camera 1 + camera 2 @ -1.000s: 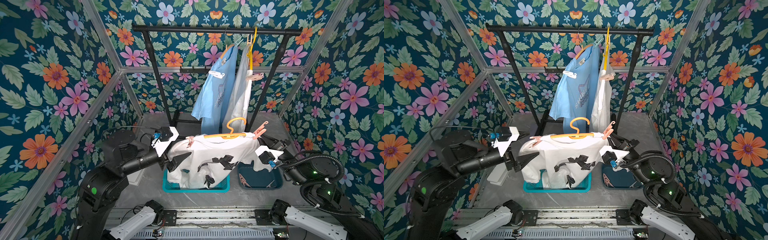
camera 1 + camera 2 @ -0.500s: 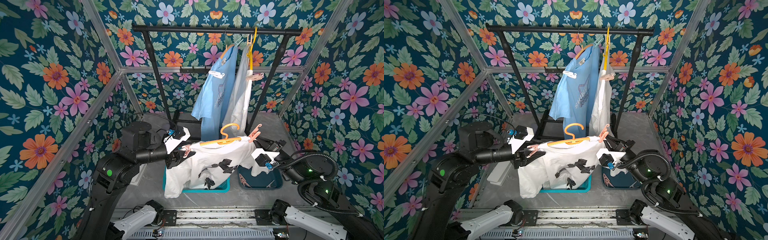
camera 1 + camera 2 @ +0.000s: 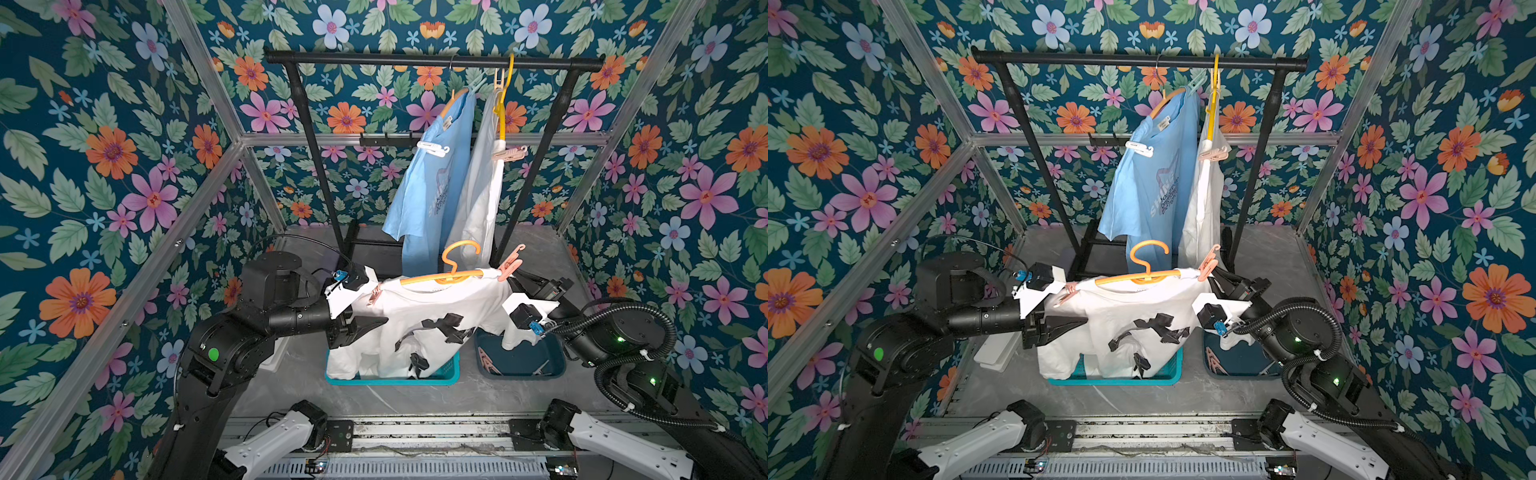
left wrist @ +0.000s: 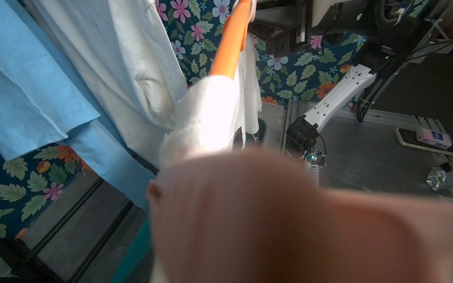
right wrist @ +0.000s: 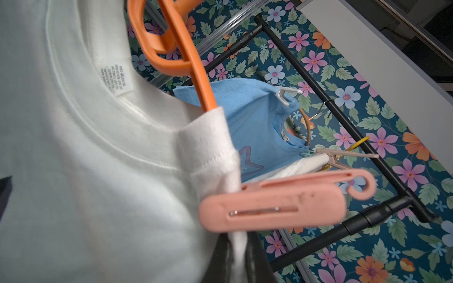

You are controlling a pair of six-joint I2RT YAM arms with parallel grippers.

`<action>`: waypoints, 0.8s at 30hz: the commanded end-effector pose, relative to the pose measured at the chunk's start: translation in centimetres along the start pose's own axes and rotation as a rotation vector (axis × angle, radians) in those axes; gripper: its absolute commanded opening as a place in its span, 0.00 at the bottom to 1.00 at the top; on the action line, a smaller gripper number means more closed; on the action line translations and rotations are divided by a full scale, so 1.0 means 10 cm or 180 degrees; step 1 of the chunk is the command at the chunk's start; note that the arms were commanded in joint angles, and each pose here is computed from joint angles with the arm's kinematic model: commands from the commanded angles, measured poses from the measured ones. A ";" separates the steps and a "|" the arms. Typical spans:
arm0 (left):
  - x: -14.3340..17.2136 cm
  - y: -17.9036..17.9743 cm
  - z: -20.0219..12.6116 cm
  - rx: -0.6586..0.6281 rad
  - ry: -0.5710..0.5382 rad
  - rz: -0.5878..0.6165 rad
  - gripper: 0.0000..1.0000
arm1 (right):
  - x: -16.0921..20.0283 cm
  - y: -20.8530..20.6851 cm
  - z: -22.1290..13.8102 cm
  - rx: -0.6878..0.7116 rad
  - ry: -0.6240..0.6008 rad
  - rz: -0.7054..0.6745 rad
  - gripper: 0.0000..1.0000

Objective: Use clothespins to secure the t-shirt on both sides of the hanger
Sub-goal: Hang the hanger on the clothesline.

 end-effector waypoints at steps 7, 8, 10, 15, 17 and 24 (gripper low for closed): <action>-0.06 -0.09 -0.04 0.0142 -0.0103 0.0093 0.00 | -0.07 -0.07 -0.04 0.0050 -0.0106 0.0050 0.00; -0.07 -0.11 -0.05 0.0166 -0.0113 0.0113 0.00 | -0.07 -0.07 -0.03 0.0045 -0.0101 0.0049 0.00; -0.08 -0.13 -0.07 0.0169 -0.0155 0.0124 0.00 | -0.07 -0.07 -0.03 0.0044 -0.0100 0.0061 0.00; -0.13 -0.12 -0.10 0.0080 -0.0288 0.0125 0.00 | -0.12 -0.16 -0.04 0.0250 -0.0218 0.0184 0.52; -0.18 -0.08 -0.15 -0.0074 -0.0398 0.0125 0.00 | -0.15 -0.23 -0.07 0.0425 -0.0327 0.0291 0.96; -0.57 -0.07 -0.66 -0.0746 -0.1128 0.0299 0.00 | -0.36 -0.70 -0.47 0.1100 -0.0889 0.0787 1.00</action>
Point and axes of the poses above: each gripper's point midway between its finger pads, its own z axis out along the fingers, its own y axis along the line the jaws close on, x = y × z, the point moved 2 cm from there along -z, back along the fingers, and after that the axes turned 2 degrees about -z, right-handed, at the moved point
